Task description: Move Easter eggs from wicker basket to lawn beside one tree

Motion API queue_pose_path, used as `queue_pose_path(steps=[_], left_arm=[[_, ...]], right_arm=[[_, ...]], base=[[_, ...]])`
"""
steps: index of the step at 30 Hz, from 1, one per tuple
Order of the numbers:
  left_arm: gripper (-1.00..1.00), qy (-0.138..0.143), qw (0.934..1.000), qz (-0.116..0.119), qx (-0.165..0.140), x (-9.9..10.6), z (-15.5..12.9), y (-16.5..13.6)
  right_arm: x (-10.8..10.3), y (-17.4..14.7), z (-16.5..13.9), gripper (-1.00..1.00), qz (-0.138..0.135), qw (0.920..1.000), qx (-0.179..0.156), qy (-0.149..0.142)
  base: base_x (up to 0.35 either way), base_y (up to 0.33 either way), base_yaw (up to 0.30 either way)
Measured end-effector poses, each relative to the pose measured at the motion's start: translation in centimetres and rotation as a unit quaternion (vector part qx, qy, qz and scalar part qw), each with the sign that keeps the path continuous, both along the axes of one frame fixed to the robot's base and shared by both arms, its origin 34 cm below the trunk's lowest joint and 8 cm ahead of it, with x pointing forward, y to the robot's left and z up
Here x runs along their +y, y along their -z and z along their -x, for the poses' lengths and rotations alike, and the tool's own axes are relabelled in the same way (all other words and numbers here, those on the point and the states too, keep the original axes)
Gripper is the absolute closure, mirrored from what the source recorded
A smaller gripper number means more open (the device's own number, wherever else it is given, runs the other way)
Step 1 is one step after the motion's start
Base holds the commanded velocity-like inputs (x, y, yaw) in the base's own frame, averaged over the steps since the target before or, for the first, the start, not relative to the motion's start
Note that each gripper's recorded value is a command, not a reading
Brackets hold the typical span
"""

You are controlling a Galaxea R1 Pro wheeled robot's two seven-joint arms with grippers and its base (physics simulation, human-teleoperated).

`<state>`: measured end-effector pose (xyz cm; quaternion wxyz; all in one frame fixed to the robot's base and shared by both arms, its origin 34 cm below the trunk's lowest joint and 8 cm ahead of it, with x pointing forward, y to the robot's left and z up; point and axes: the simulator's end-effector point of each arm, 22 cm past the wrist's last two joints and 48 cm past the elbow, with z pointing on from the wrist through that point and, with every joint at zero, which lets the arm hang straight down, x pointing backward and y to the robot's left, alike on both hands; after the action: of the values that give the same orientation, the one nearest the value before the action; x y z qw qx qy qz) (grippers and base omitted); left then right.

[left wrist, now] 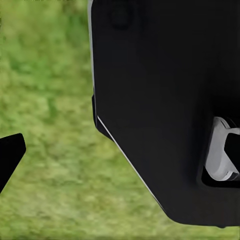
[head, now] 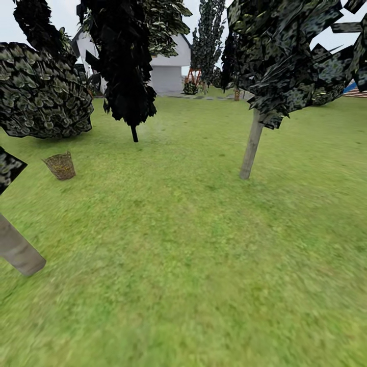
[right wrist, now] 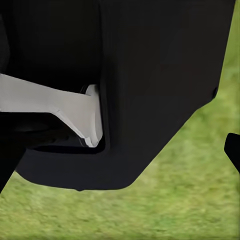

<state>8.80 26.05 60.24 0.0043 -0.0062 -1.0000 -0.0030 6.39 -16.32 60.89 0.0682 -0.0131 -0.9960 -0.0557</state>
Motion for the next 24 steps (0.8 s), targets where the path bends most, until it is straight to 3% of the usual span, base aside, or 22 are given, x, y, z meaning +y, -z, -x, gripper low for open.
queue_pose_path(steps=[24], left_arm=[[-1.0,0.0,1.0,0.0,-0.004,0.0,0.6,-1.6]], right_arm=[[0.0,-1.6,0.7,-1.0,0.0,1.0,-0.003,0.001]], base=[[0.0,0.0,0.019]])
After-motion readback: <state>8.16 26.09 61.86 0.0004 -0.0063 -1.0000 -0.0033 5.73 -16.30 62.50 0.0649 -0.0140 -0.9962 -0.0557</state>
